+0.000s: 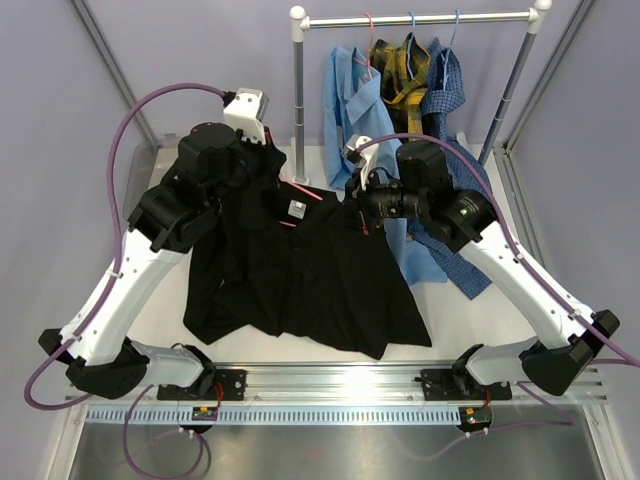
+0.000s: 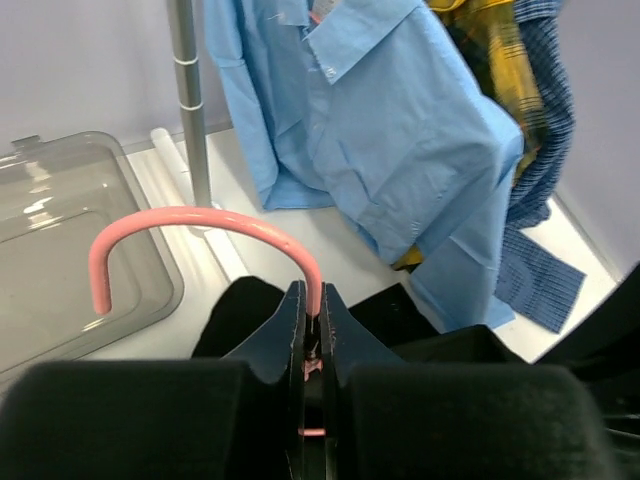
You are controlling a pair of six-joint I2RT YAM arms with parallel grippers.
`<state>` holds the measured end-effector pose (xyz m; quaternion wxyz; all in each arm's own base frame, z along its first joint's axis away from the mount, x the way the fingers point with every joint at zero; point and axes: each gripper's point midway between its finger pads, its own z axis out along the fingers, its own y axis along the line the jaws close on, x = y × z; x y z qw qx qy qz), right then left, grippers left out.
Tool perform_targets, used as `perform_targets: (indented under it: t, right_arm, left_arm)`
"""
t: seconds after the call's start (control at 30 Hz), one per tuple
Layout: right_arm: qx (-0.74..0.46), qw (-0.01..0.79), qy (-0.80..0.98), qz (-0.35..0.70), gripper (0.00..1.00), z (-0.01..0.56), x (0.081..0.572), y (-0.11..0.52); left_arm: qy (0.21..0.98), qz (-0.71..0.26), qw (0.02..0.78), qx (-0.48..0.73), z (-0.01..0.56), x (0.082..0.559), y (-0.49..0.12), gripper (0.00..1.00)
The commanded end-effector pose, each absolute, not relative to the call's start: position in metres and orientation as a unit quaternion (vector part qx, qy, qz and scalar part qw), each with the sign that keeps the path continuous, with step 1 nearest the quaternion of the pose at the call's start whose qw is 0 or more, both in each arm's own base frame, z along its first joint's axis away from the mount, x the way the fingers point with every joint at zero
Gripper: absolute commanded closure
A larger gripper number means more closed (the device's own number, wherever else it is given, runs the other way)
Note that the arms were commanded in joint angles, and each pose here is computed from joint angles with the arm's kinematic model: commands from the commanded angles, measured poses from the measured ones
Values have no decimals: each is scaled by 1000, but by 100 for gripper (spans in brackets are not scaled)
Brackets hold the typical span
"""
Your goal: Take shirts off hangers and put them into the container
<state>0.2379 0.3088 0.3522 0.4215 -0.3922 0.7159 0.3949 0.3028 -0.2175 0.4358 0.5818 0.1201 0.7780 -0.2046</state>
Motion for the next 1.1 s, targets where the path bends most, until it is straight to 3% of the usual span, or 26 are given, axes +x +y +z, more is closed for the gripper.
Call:
perform_targets:
  t: [0.0,0.07,0.1,0.13,0.17,0.3,0.37,0.6,0.73,1.07]
  right_arm:
    - [-389,465,690,395,100,380,247,317]
    - [-385,465,694,393,89,380,249,316]
    - [-381,462,699,391,78,378,250,316]
    - [-379,462,702,388,55,378,251,315]
    - [-366,468,709,380,45,381,255,312]
    - [-316,479,737,358,10,391,260,298]
    - [-279,496,748,343,1,402,264,285]
    - [-137,501,801,296,0,400,280,264]
    - [-85,457,841,276,0,372,288,282]
    - [2,433,874,218,1,335,304,320]
  left_arm:
    - [748,-201,624,102,458,306,-210,100]
    - [742,-193,635,100,461,307,-206,100]
    - [744,-180,637,92,457,310,-201,100]
    - [742,-174,641,88,457,312,-199,100]
    - [744,-161,644,77,455,315,-194,100]
    - [757,-115,642,36,430,329,-182,100]
    - [757,-93,647,0,426,336,-172,100]
    - [754,-67,649,-77,418,345,-167,100]
    - [749,-75,649,-111,417,347,-175,100]
    - [747,-66,649,-127,414,345,-179,100]
